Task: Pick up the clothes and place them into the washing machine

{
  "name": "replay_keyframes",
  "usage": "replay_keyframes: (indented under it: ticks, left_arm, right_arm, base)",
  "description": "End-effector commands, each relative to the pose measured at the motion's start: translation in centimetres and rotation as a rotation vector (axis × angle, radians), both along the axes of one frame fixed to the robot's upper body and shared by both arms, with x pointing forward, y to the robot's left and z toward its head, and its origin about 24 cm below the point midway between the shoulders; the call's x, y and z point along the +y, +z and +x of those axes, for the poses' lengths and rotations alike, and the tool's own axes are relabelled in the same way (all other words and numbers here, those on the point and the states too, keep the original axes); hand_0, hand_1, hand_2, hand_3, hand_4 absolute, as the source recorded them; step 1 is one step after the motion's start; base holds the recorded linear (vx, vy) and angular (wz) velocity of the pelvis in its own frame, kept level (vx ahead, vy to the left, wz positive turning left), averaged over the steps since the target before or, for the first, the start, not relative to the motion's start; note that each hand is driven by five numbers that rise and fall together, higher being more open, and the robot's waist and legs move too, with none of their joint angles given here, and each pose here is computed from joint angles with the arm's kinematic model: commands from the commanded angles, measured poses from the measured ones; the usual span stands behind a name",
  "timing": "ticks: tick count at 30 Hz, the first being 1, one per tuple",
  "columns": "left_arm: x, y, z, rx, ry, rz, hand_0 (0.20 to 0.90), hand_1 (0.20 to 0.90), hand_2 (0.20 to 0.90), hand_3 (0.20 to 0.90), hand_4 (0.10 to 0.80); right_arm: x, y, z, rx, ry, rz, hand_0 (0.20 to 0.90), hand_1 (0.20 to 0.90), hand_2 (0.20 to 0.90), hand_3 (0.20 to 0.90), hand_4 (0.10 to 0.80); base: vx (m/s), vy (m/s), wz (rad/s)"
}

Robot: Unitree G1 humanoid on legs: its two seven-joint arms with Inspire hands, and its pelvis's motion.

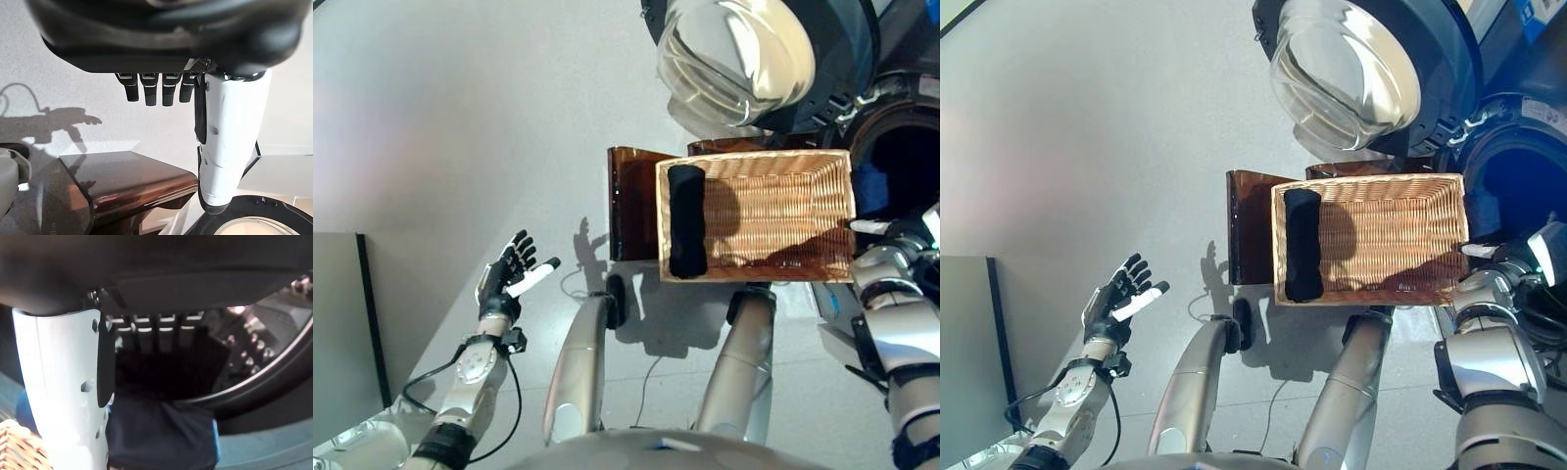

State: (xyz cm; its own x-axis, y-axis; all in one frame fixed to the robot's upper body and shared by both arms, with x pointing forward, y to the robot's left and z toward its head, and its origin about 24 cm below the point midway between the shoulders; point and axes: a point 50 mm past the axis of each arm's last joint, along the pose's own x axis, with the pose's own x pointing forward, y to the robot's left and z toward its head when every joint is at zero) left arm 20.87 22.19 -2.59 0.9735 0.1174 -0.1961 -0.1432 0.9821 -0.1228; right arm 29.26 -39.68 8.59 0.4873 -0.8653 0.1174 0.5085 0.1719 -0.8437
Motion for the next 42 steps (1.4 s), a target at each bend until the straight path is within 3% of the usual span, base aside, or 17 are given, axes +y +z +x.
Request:
replay_keyframes:
  ticks: [1,15,16,17,29,42]
  left_arm:
    - [3.4,2.7,-0.3,-0.123,0.068,0.094,0.900,0.900,0.900,0.900,0.800]
    - [3.5,3.8,0.0,-0.167,0.056,0.106,0.900,0.900,0.900,0.900,0.800]
    - [3.6,3.7,-0.1,-0.164,0.062,0.106,0.900,0.900,0.900,0.900,0.800]
    - [3.6,3.7,-0.1,-0.163,0.062,0.108,0.900,0.900,0.900,0.900,0.800]
    - [3.8,4.1,-0.1,-0.174,0.045,0.109,0.900,0.900,0.900,0.900,0.800]
    - [5.3,3.4,-0.7,-0.128,0.101,0.126,0.900,0.900,0.900,0.900,0.800]
  right_arm:
    - [-2.1,2.8,-0.7,0.015,-0.039,-0.135,0.900,0.900,0.900,0.900,0.800]
    - [-3.3,3.7,-1.6,0.119,-0.066,-0.203,0.900,0.900,0.900,0.900,0.800]
    - [-3.4,3.8,-1.6,0.126,-0.068,-0.205,0.516,0.516,0.516,0.516,0.525]
    - [-3.5,3.8,-1.7,0.133,-0.071,-0.208,0.200,0.200,0.200,0.200,0.300]
    - [-5.5,5.6,-3.3,0.167,-0.138,-0.242,0.200,0.200,0.200,0.200,0.300]
    - [-6.1,6.3,-3.3,-0.224,-0.146,0.077,0.200,0.200,0.200,0.200,0.300]
  base:
    - [0.018,-0.033,-0.03]
    - [0.002,-0.002,0.02]
    - [0.008,-0.012,0.05]
    - [0.013,-0.022,0.04]
    - [0.000,-0.001,0.00]
    - [-0.002,-0.005,0.00]
